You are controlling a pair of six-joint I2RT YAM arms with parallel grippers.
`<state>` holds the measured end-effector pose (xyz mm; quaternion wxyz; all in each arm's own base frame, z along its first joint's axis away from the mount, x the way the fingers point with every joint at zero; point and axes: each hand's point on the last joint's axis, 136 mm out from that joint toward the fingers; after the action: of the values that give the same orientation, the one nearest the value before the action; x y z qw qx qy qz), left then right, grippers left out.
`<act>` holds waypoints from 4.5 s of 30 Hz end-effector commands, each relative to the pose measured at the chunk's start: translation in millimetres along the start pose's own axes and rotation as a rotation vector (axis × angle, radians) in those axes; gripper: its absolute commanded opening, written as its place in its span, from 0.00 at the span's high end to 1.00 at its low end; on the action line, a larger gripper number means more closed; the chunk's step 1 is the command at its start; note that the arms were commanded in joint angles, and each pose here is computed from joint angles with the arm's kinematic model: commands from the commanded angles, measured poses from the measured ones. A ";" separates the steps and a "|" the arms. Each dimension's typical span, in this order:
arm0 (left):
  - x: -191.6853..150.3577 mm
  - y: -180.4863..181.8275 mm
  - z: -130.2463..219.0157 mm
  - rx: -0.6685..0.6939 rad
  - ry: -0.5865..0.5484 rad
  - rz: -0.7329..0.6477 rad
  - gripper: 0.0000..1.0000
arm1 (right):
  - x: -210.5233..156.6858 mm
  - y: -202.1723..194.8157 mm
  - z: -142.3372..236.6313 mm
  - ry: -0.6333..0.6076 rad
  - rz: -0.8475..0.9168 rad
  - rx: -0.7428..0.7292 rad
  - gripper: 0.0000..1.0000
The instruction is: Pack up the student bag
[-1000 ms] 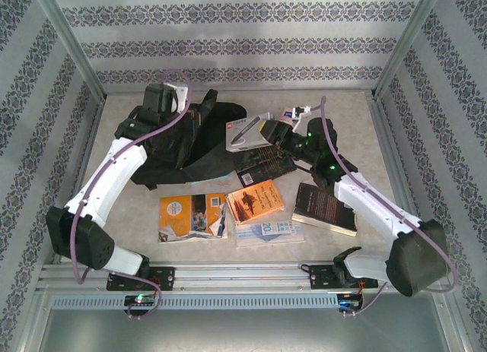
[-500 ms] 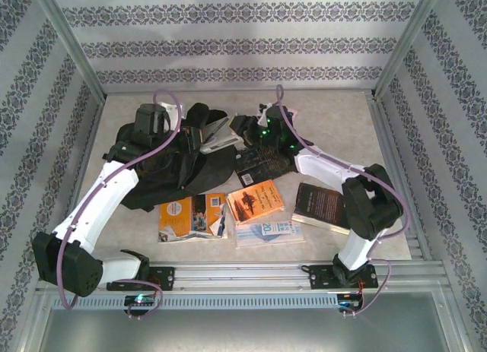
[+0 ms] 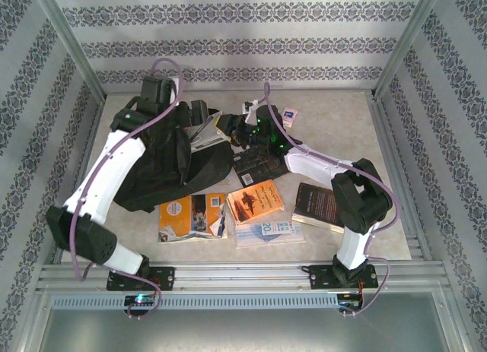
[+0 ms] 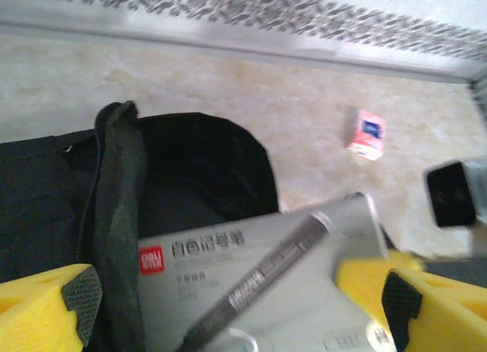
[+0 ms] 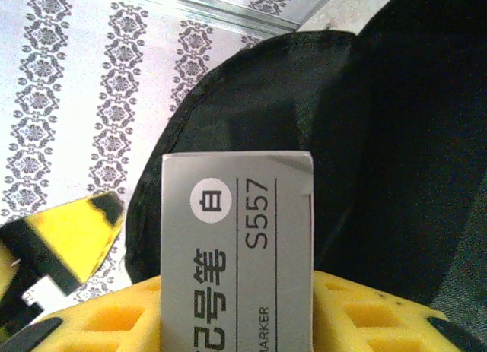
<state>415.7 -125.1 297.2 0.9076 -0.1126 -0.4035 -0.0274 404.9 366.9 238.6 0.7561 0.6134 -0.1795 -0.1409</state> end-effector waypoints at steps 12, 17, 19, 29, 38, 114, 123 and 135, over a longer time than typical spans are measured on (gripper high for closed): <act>-22.8 65.6 12.7 0.314 0.053 0.058 0.00 | -13.2 21.9 -14.0 0.054 0.037 0.093 0.59; -29.0 79.2 -3.9 0.288 0.095 0.135 0.00 | -18.0 20.9 -15.8 0.066 0.039 0.094 0.59; -38.3 82.8 -20.2 0.273 0.155 0.175 0.00 | -19.4 20.0 -16.1 0.068 0.036 0.091 0.59; -43.2 77.3 -61.5 0.051 0.181 0.337 0.16 | -25.8 19.3 -18.9 0.083 0.038 0.090 0.59; -10.2 73.1 -61.8 -0.059 0.110 0.281 1.00 | -22.0 26.0 -11.0 0.041 0.083 0.089 0.62; 89.9 -81.5 35.8 -0.523 -0.399 0.144 1.00 | 34.7 -4.4 -0.9 -0.211 0.040 0.006 0.09; 83.8 -33.5 21.0 -0.436 -0.417 0.224 1.00 | 25.4 -16.1 36.4 -0.162 0.186 -0.151 0.11; 84.5 62.4 34.6 -0.077 -0.556 0.360 1.00 | -1.4 13.6 92.9 -0.136 0.621 -0.294 0.24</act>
<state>451.4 -105.5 324.3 0.8031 -0.2674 -0.5258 0.0840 376.8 298.8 246.8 0.8323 0.4386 -0.3368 -0.0376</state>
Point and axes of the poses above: each hand's point on the last joint's axis, 136 mm out from that joint toward the fingers, its own z axis back along the fingers, its own y axis along the line the jaws close on, x = y × z, and after that the axes turned 8 degrees about -z, right-handed
